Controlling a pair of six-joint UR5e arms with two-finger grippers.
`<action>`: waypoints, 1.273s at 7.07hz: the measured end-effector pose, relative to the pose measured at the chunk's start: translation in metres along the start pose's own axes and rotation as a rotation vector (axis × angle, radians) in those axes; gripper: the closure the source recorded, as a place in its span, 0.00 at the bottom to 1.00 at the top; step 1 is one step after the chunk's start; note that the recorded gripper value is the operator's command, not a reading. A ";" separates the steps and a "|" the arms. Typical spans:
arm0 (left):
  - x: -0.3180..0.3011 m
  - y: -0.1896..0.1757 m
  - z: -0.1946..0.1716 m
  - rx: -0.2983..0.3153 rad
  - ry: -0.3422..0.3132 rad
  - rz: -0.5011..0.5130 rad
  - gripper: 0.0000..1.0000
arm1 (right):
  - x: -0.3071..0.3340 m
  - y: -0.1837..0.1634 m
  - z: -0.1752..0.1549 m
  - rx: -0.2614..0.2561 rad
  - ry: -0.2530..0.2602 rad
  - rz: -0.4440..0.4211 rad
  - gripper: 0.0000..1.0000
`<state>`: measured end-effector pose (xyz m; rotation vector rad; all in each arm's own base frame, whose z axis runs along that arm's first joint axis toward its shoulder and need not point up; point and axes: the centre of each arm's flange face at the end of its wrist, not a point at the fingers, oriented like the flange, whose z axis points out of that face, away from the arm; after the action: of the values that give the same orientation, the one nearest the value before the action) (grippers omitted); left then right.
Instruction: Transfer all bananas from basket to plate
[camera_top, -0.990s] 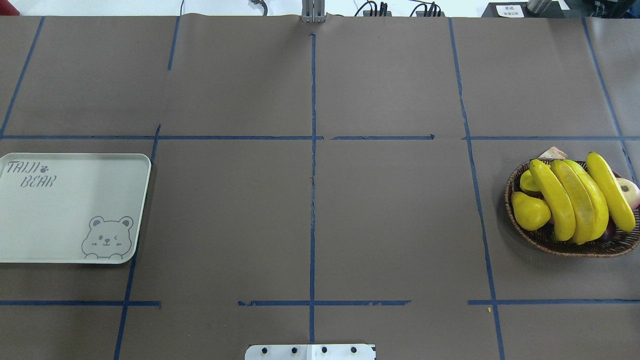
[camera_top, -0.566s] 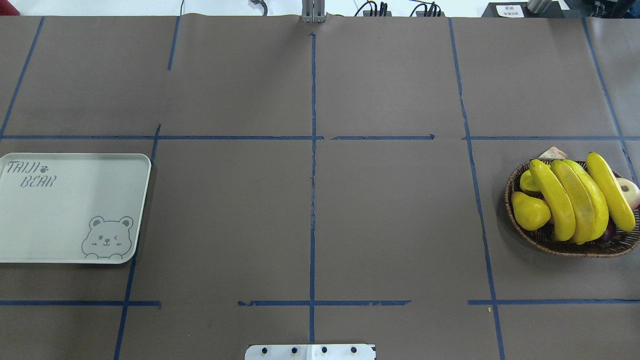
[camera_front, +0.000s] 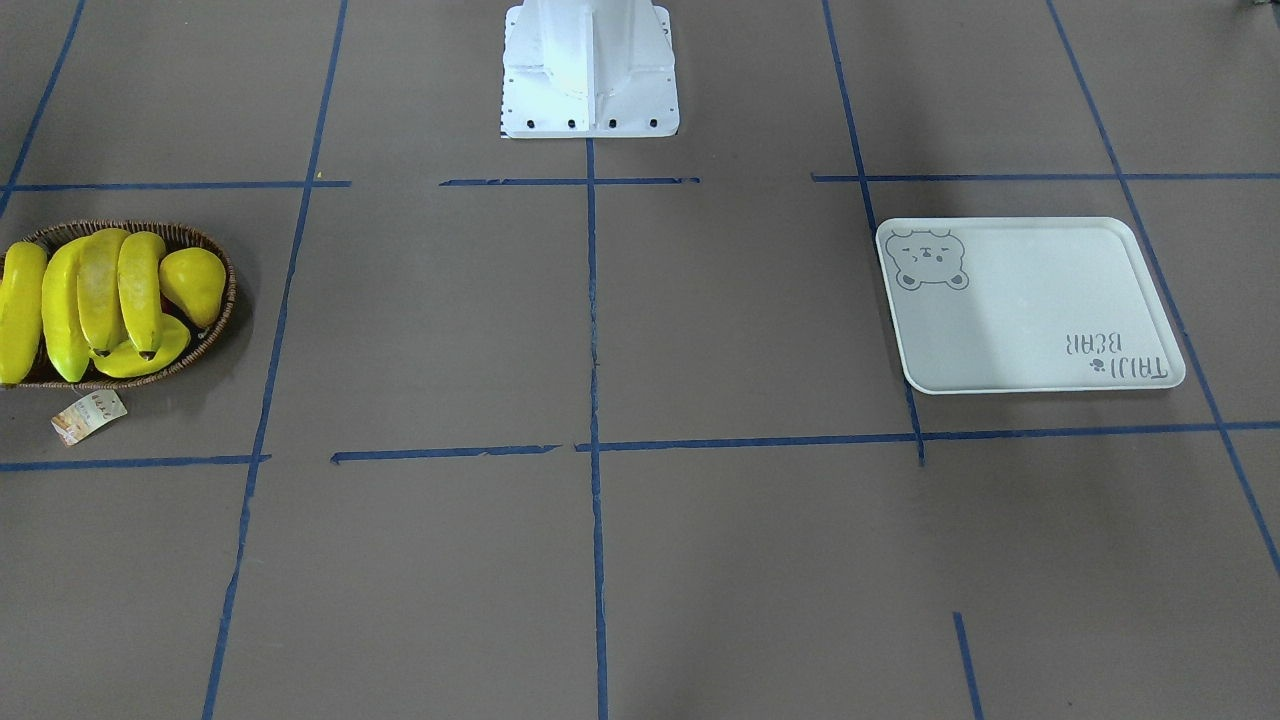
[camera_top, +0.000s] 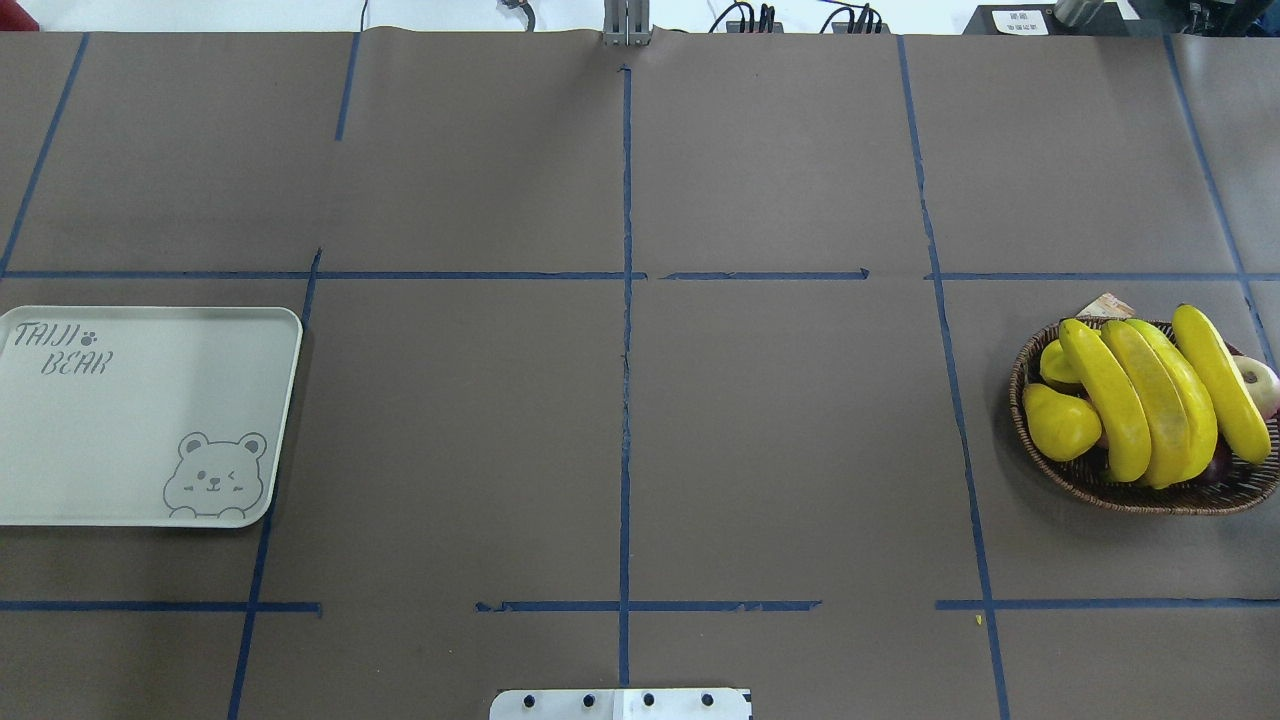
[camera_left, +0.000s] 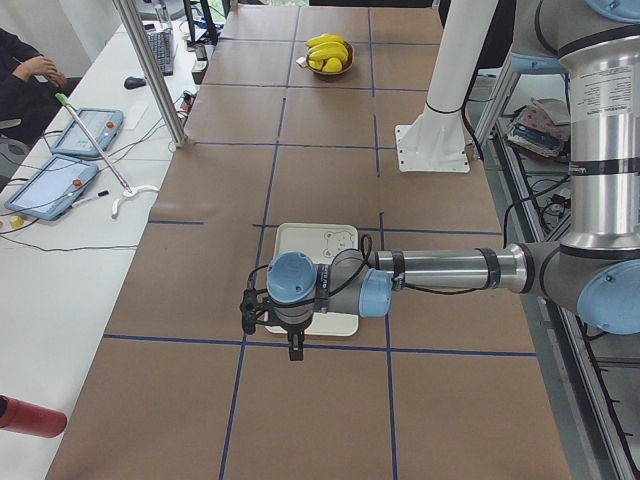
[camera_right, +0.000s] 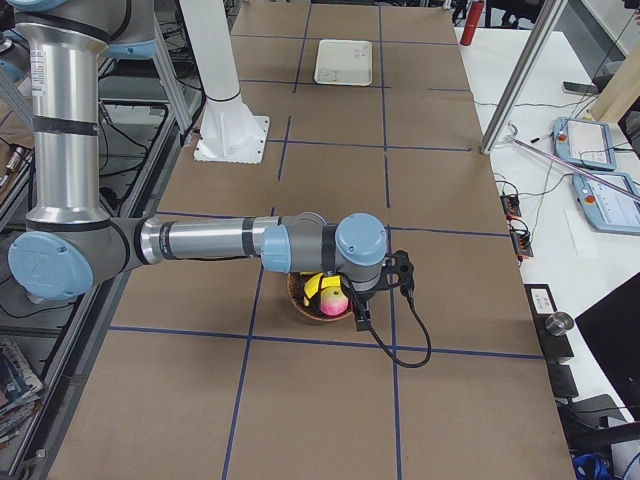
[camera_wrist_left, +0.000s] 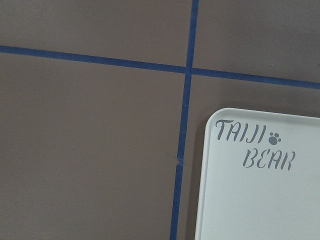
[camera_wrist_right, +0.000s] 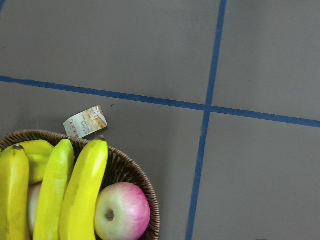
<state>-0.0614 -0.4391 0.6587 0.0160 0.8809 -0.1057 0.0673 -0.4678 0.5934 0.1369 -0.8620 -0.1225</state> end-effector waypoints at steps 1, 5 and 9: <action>0.001 0.000 -0.001 0.002 0.001 0.004 0.00 | -0.019 -0.005 0.002 -0.004 -0.006 0.008 0.00; 0.000 0.003 -0.001 0.002 0.003 0.006 0.00 | -0.042 0.016 0.014 0.048 0.024 -0.064 0.01; -0.002 0.007 0.001 -0.001 0.007 0.006 0.00 | -0.078 0.074 0.067 0.088 -0.015 -0.091 0.01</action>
<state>-0.0613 -0.4320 0.6611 0.0184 0.8882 -0.1002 -0.0305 -0.3872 0.5903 0.2581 -0.8766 -0.1714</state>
